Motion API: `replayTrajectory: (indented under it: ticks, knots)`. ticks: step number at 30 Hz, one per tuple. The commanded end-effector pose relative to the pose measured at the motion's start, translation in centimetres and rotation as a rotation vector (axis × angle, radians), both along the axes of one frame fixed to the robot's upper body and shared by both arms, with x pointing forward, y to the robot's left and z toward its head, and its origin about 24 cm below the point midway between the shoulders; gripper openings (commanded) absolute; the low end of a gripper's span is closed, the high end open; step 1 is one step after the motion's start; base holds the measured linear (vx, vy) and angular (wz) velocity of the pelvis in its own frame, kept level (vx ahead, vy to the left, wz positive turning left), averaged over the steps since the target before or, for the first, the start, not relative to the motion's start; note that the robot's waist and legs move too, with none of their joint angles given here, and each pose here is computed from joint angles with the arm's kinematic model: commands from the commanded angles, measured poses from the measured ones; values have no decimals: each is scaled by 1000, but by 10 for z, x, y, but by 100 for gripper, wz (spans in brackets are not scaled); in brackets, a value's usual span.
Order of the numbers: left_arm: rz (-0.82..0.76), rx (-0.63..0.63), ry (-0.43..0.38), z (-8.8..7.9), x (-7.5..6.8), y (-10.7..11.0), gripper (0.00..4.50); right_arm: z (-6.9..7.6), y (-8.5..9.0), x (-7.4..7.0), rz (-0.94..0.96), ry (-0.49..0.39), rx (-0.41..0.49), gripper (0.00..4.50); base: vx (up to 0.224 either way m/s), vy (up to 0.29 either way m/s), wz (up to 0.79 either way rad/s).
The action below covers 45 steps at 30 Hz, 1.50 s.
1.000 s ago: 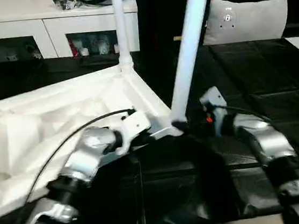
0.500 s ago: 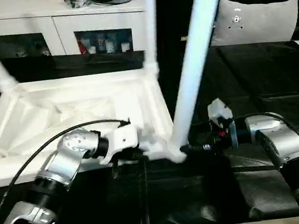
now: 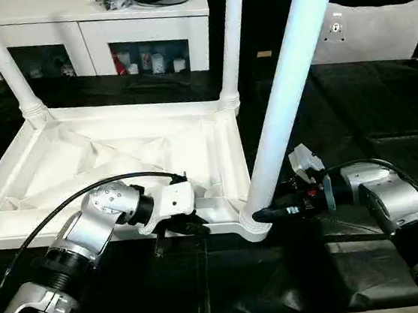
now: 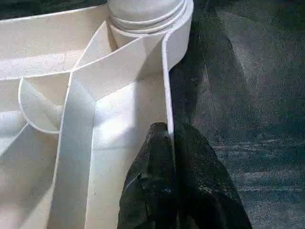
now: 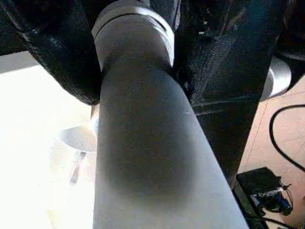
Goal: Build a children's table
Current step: Rotate leg to tighten
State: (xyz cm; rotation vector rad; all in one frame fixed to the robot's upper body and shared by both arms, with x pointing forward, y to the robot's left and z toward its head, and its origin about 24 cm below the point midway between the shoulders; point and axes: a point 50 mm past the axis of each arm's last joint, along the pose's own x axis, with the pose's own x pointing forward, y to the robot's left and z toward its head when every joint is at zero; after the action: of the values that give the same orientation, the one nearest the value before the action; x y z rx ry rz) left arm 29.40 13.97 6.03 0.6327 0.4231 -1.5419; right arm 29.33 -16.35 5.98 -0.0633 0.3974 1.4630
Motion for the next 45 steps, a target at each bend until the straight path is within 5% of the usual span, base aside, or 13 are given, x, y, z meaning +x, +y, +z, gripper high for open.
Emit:
replayTrajectory:
  ticks: [1, 8, 16, 21, 34, 37, 45]
  knots:
    - [-9, -16, 4, 0, -3, -10, 0, 4, 11, 1, -18, 17, 57, 194, 0, 0, 0]
    - [236, -110, 31, 2, 5, -23, 0, -5, 34, 25, -386, 11, 10, 194, 0, 0, 0]
    - [572, -170, -26, 4, 24, -52, 0, -11, 62, 44, -715, 37, 9, 194, 0, 0, 0]
    - [621, -178, -48, 8, 28, -62, 0, -9, 70, 43, -704, 13, 57, 267, 0, 0, 0]
    - [557, -115, -106, 6, 27, -41, 0, 0, 35, 33, -575, -60, 86, 372, 0, 0, 0]
    - [452, -83, -109, 6, 22, -29, 0, 6, 10, 29, -499, -75, 50, 401, 0, 0, 0]
    - [203, 10, -84, 4, 9, -9, 0, 11, -17, 17, -328, -52, -37, 449, 0, 0, 0]
